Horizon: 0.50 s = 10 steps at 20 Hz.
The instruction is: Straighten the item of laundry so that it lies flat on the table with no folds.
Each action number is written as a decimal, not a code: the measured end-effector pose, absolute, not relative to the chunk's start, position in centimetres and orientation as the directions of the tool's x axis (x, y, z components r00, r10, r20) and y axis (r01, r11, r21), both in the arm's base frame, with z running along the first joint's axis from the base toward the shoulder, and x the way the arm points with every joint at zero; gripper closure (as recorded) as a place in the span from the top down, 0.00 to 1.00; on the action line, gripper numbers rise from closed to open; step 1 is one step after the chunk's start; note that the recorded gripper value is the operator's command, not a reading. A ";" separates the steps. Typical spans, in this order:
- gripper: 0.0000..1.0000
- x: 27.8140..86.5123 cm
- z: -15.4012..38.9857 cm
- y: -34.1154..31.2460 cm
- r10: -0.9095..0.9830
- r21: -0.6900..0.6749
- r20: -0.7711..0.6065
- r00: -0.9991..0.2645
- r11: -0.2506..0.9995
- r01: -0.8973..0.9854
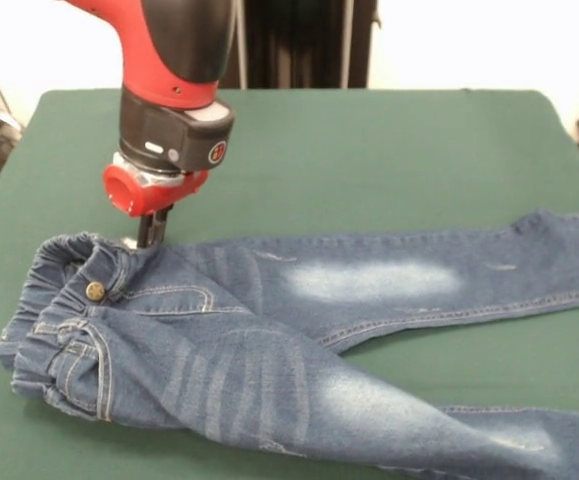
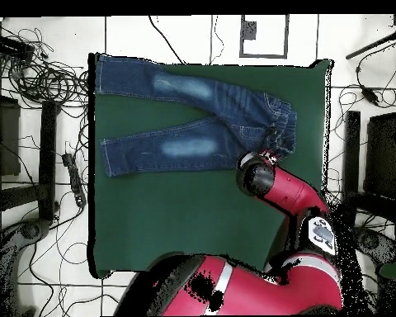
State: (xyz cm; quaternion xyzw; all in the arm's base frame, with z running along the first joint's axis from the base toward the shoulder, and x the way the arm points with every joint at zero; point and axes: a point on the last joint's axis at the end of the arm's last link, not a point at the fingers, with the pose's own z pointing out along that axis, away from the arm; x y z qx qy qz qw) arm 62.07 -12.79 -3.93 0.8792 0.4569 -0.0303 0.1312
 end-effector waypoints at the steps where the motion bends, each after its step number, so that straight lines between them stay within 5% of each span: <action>1: 0.00 62.0 -3.9 -12.8 0.795 0.203 -0.173 0.581 -0.548 0.811; 10: 0.00 60.9 -3.9 -12.8 0.791 0.205 -0.176 0.586 -0.553 0.807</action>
